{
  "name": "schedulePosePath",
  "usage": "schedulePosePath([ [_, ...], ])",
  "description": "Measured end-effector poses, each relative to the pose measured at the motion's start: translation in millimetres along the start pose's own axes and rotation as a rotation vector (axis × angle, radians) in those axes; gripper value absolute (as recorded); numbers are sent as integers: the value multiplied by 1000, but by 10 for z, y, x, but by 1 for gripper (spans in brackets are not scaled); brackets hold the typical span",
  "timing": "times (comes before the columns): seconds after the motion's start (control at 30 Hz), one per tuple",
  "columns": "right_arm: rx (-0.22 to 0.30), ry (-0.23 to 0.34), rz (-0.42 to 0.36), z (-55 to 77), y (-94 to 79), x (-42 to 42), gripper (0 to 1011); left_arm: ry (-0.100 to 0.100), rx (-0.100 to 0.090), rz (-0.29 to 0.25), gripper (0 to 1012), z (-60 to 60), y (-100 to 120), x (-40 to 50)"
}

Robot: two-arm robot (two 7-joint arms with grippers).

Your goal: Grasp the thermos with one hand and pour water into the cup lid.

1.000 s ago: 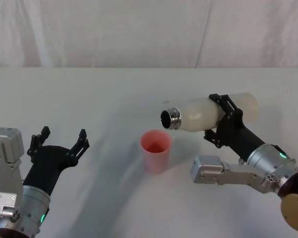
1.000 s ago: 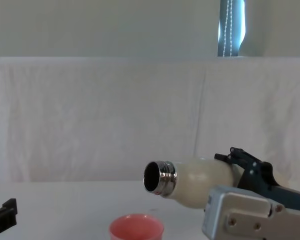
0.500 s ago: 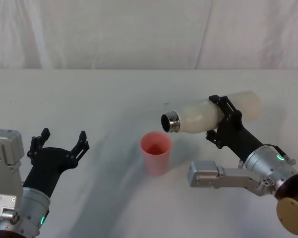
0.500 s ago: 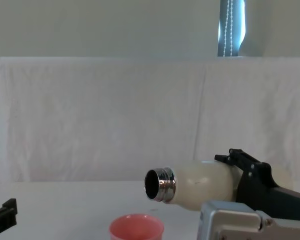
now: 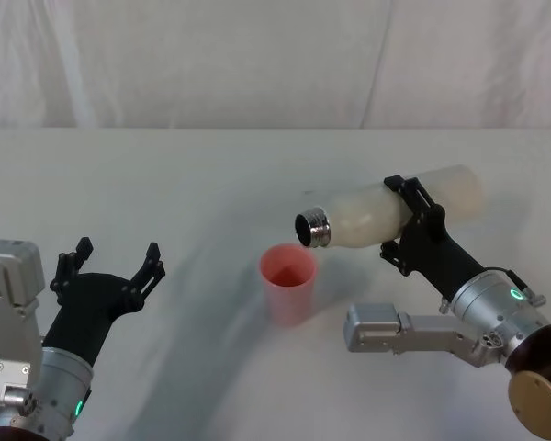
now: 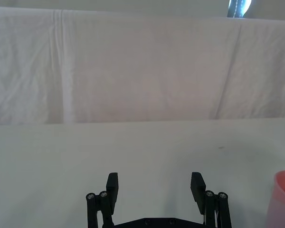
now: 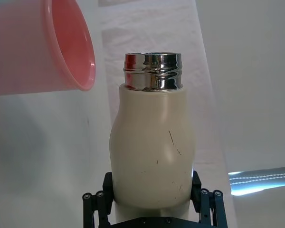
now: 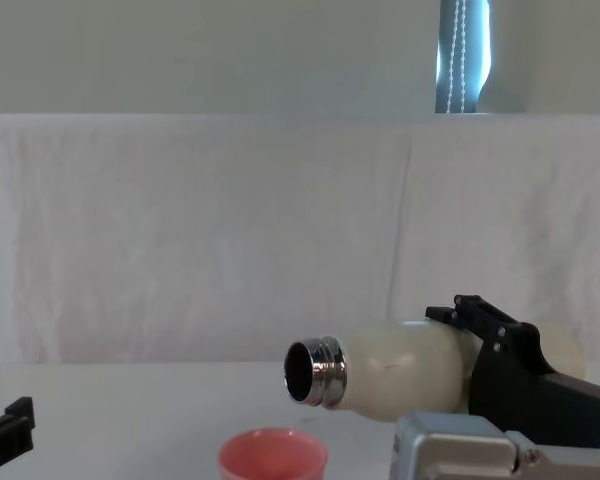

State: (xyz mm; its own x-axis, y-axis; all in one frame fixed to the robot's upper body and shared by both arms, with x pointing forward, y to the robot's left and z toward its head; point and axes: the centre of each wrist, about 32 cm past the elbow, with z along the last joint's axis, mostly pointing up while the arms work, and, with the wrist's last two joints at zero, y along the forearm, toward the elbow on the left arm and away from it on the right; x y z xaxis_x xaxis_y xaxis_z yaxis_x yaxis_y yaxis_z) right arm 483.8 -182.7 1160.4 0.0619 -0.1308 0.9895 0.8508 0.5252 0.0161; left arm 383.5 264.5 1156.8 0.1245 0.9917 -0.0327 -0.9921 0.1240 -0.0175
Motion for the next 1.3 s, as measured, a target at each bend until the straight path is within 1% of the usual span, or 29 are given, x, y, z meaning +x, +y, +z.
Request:
schedulePosePath([
  [0.6,12,-42,0,33,-28,-27,955,0,0,0,1001,0,0,0],
  [0.97,21,-77,-6,22,-20,-3,955,0,0,0,1001,0,0,0],
  [1.3,21,-82,-11,8,-13,22,955,0,0,0,1001,0,0,0],
])
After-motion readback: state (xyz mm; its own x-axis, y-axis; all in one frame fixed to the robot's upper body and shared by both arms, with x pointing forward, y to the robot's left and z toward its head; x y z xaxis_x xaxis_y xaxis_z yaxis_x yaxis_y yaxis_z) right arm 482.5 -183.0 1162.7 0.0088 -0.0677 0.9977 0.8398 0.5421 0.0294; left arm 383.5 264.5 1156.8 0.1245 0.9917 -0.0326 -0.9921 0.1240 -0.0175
